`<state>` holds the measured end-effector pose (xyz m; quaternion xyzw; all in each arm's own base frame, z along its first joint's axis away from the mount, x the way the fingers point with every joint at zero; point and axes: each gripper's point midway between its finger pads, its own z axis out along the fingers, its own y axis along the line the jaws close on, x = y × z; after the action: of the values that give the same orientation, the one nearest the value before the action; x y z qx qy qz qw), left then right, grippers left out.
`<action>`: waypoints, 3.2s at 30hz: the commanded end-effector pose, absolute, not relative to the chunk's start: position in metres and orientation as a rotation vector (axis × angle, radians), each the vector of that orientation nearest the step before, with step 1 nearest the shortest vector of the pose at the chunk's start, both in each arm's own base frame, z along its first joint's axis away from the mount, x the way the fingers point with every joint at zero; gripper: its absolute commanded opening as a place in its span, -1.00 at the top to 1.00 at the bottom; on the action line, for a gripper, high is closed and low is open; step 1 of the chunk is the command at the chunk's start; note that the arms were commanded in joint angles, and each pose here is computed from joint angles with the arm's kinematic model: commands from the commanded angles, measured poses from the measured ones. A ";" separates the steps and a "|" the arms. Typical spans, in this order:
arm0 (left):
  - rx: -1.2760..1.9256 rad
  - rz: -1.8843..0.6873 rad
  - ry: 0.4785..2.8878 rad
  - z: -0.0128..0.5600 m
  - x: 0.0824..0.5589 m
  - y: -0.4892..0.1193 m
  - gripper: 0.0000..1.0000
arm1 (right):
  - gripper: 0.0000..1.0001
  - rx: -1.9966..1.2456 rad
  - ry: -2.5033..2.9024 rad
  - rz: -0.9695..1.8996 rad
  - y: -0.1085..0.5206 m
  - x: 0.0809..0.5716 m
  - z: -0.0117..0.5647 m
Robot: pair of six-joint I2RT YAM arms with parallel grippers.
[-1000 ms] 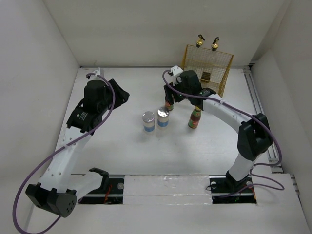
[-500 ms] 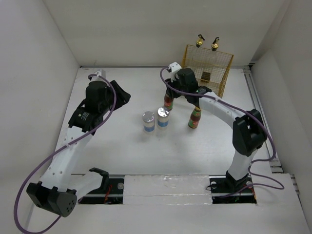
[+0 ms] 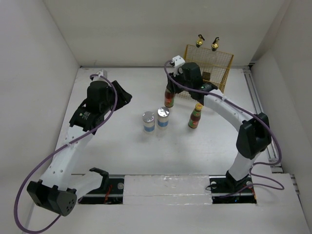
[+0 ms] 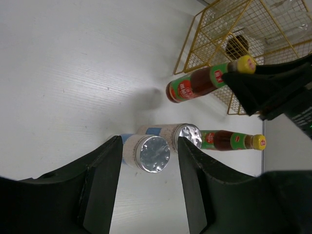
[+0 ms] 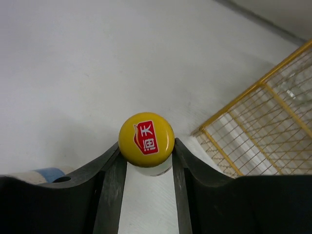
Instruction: Organize the condiment bottles
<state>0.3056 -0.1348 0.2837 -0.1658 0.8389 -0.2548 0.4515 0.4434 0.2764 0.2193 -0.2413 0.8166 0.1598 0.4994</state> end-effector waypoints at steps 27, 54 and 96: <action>-0.407 -0.641 2.057 0.283 0.313 -0.139 0.10 | 0.90 -0.188 1.554 0.255 0.146 0.578 0.420; -0.396 -0.613 2.074 0.278 0.314 -0.137 0.01 | -0.78 -0.155 1.741 0.171 0.146 0.531 0.341; -0.340 -0.630 2.079 0.276 0.320 -0.151 -0.01 | 0.40 -0.200 2.157 0.111 0.154 0.362 0.199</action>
<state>0.3183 -0.1469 0.2687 -0.1492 0.8500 -0.2452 0.4418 0.3467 0.1532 0.1828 -0.0951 0.8962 0.0465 0.4309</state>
